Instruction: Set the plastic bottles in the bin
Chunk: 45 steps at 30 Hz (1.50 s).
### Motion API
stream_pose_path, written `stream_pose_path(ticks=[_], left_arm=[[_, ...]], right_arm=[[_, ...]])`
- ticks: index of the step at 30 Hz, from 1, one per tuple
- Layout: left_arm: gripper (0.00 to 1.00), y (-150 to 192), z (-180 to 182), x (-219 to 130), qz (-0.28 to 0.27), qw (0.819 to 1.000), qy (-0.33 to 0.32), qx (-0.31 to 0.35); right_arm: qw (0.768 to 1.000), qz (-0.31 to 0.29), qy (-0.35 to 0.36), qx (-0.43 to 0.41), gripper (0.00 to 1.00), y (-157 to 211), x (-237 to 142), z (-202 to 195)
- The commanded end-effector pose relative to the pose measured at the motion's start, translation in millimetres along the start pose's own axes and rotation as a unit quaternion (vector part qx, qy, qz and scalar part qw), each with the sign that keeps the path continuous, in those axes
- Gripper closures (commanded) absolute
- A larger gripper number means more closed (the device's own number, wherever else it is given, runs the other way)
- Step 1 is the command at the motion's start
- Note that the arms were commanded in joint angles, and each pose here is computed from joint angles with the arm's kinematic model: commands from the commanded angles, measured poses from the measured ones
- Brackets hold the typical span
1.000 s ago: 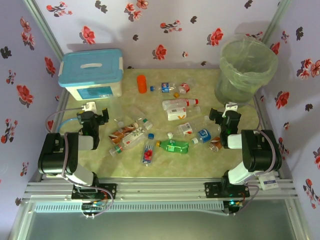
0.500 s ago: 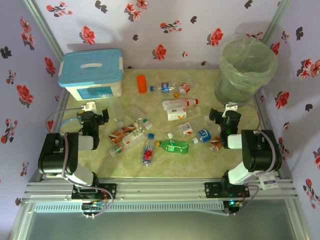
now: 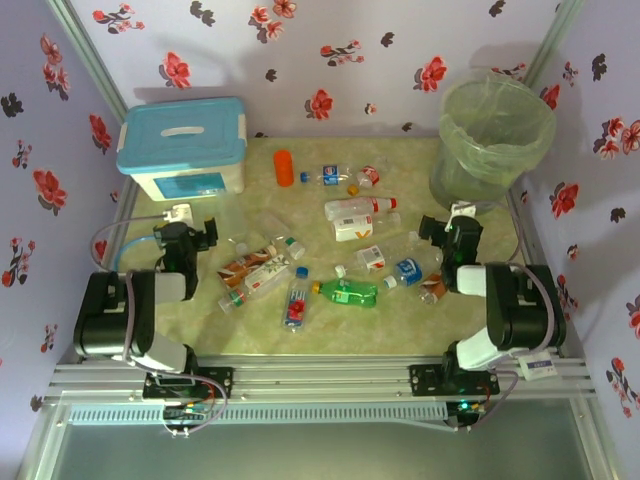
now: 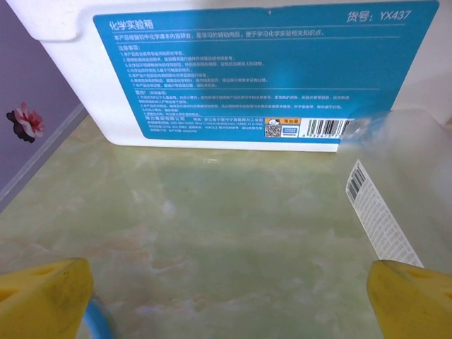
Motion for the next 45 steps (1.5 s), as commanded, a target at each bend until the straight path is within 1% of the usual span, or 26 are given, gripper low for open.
stream_pose_path(ticks=[1,2,4,6,8,10,14,16,19,22,24,26,30,33,40,43,45], left_arm=[[0.0,-26,17,-18,-0.006,1.0,-0.024,-0.016],[0.0,-33,20,-24,-0.005,0.999,-0.026,-0.027],[0.0,-50,24,-41,-0.013,0.998,-0.023,-0.054],[0.0,-60,31,-57,0.009,0.996,-0.025,-0.089],[0.0,-65,35,-72,0.044,0.991,-0.02,-0.127],[0.0,-70,33,-88,0.074,0.985,-0.001,-0.155],[0.0,-82,21,-107,0.092,0.978,0.04,-0.181],[0.0,-87,13,-113,0.097,0.974,0.063,-0.192],[0.0,-89,2,-117,0.104,0.969,0.084,-0.21],[0.0,-90,-4,-118,0.101,0.966,0.093,-0.22],[0.01,-91,-6,-117,0.099,0.965,0.094,-0.222],[0.01,-91,-7,-117,0.102,0.965,0.095,-0.221],[0.01,-89,-8,-114,0.107,0.965,0.094,-0.219],[0.01,-86,-10,-112,0.107,0.964,0.094,-0.224],[0.01,-81,-13,-106,0.111,0.962,0.095,-0.23],[0.01,-79,-16,-104,0.113,0.961,0.096,-0.234],[0.01,-78,-17,-101,0.114,0.96,0.098,-0.235]], right_arm=[[1.0,-0.002,0.02,0.01,0.01,-37,-18,13],[0.999,-0.003,0.021,0.029,0.01,-44,-25,16],[0.996,0.01,0.059,0.059,0.01,-58,-45,12],[0.991,0.043,0.101,0.077,0.01,-62,-65,6],[0.981,0.094,0.138,0.099,0.01,-55,-87,-1],[0.97,0.149,0.16,0.11,0.01,-42,-112,-6],[0.952,0.21,0.157,0.156,0.02,-16,-146,-9],[0.939,0.256,0.155,0.171,0.03,0,-156,-7],[0.916,0.317,0.15,0.194,0.07,29,-162,-4],[0.895,0.361,0.141,0.221,0.13,61,-158,-2],[0.883,0.378,0.134,0.243,0.16,76,-153,1],[0.877,0.385,0.131,0.256,0.17,86,-149,1],[0.872,0.392,0.158,0.246,0.19,101,-143,-11],[0.871,0.395,0.162,0.245,0.19,111,-139,-15],[0.883,0.37,0.176,0.23,0.29,107,-143,-26],[0.888,0.36,0.18,0.221,0.37,102,-148,-29],[0.891,0.356,0.18,0.218,0.4,100,-149,-30]])
Point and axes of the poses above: each hand's point on the last joint's axis, 136 mm out from that joint toward the fingers, its own x axis out along the fingers, its own z axis along the line the jaws close on, y = z × x, the point moved 2 cm from there along -x, back along the fingers, and after that the axes turned 15 degrees about x, right-handed, at the moved point
